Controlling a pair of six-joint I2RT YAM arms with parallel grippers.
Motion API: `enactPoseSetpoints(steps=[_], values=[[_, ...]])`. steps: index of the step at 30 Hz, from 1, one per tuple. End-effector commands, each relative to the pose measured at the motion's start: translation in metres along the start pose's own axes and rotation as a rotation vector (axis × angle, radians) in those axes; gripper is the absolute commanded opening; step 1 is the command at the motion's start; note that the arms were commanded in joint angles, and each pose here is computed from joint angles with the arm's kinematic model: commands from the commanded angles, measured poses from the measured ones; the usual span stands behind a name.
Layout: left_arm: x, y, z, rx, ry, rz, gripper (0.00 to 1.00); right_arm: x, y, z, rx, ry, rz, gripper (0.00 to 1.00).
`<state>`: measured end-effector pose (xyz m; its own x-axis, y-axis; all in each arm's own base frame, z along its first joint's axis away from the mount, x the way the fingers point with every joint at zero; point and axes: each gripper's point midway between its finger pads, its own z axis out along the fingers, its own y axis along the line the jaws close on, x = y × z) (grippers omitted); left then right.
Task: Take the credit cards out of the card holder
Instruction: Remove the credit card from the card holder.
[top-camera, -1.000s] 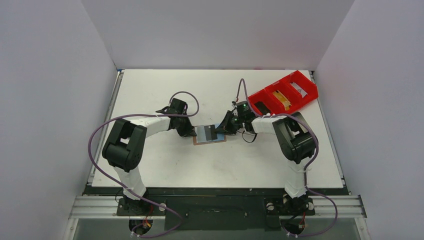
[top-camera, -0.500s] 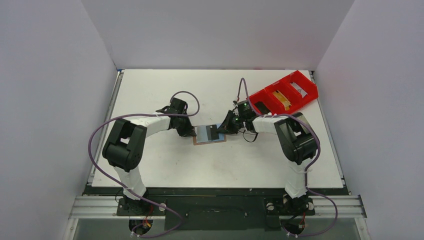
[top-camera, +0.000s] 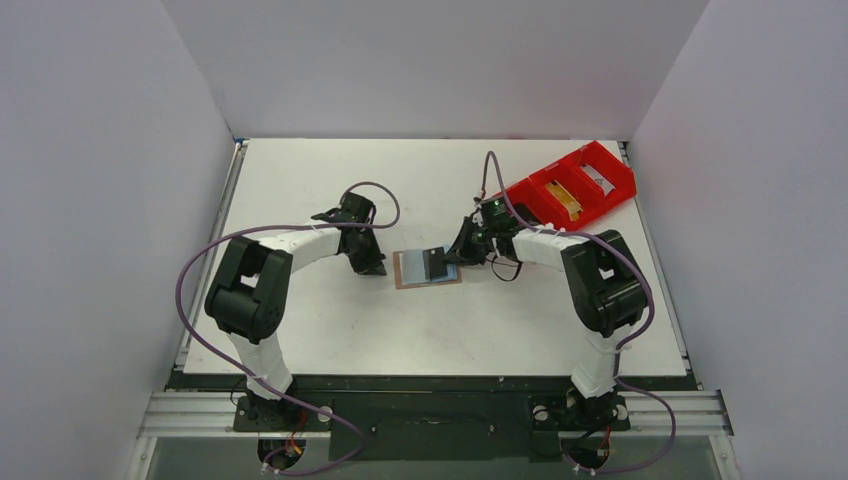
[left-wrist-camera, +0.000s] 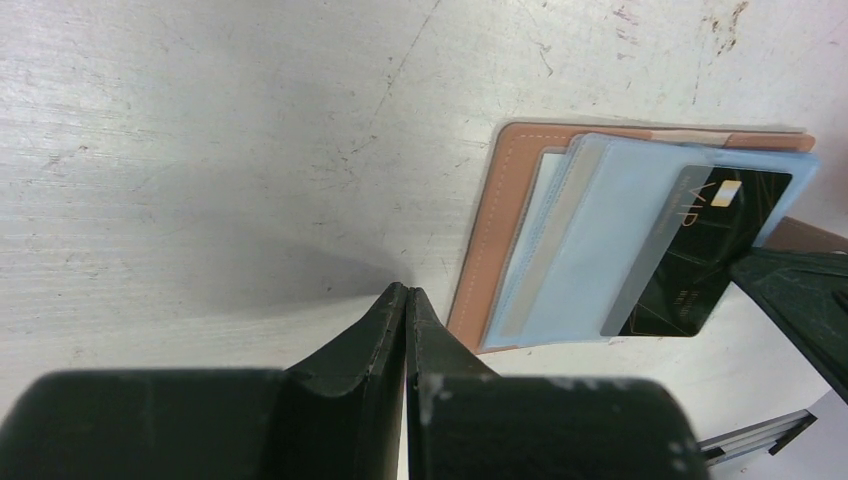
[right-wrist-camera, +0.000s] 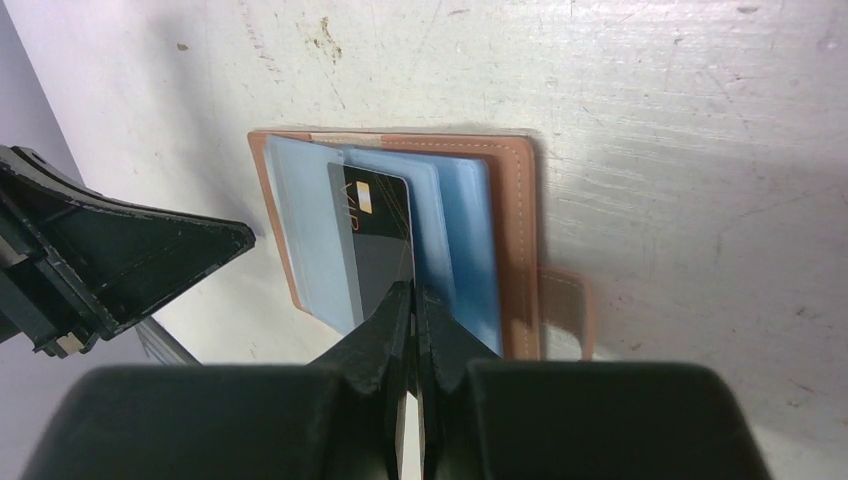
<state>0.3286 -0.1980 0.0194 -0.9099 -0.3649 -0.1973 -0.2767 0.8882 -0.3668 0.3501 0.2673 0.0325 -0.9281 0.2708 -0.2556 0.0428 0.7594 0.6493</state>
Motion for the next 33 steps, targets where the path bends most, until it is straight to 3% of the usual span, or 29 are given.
enactPoseSetpoints(steps=[1, 28, 33], values=[[-0.012, -0.014, -0.016, 0.03, -0.043, 0.035, 0.0, -0.022, 0.017, -0.02, -0.004, -0.074, -0.056, 0.0], [-0.027, -0.048, -0.05, 0.141, -0.076, 0.081, 0.0, -0.033, 0.036, -0.048, 0.002, -0.112, -0.091, 0.0], [-0.028, -0.071, -0.054, 0.21, -0.073, 0.098, 0.0, -0.033, 0.034, -0.048, 0.017, -0.104, -0.095, 0.0]])
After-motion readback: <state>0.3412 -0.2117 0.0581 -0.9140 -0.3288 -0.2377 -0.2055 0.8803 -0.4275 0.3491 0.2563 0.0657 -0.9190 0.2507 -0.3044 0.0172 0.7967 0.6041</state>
